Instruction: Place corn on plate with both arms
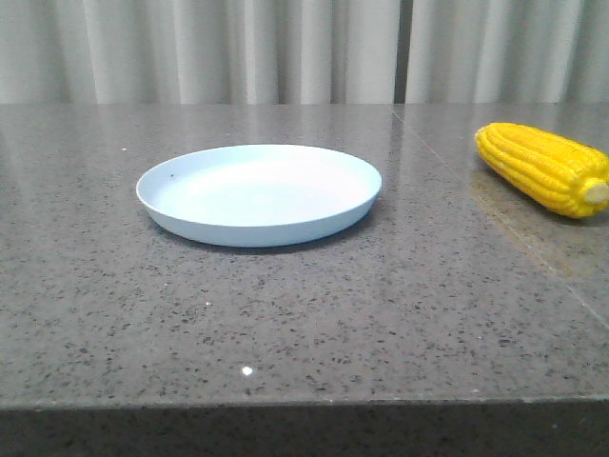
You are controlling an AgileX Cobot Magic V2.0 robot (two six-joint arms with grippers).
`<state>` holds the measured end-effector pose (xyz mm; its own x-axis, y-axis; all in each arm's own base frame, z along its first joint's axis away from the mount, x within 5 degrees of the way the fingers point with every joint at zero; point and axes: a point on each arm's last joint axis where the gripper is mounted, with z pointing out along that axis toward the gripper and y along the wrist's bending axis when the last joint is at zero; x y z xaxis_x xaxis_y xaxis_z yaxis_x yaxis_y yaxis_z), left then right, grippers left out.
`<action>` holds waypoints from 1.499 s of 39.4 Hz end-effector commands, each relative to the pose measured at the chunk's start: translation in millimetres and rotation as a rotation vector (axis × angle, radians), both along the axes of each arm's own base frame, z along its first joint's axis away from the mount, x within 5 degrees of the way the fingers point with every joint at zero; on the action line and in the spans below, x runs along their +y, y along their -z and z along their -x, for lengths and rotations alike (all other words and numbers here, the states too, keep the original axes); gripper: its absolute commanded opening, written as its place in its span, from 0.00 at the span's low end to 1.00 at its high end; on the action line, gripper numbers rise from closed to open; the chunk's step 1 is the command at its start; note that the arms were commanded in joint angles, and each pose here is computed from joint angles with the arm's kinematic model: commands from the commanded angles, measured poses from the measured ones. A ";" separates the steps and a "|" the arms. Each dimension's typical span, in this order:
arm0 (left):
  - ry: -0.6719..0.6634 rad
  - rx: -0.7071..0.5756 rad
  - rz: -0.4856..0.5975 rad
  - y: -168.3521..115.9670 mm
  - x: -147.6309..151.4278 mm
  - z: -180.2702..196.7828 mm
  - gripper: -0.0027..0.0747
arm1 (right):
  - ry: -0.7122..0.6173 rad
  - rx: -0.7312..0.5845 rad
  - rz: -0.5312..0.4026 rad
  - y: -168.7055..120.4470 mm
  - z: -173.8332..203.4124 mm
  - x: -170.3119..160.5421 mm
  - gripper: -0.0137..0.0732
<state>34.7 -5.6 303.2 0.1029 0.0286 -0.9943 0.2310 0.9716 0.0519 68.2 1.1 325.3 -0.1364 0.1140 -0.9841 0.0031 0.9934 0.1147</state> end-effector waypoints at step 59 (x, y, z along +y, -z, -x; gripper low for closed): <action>0.012 -0.096 0.022 -15.1 -0.6 2.3 0.01 | -0.123 0.428 -0.006 -20.9 -151.3 27.2 0.79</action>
<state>34.7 -5.7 303.6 0.1075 0.0275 -0.9938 0.2315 0.9715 0.0519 197.9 18.8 332.9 -0.5557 0.0960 -0.8258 -0.0272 0.9907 0.1335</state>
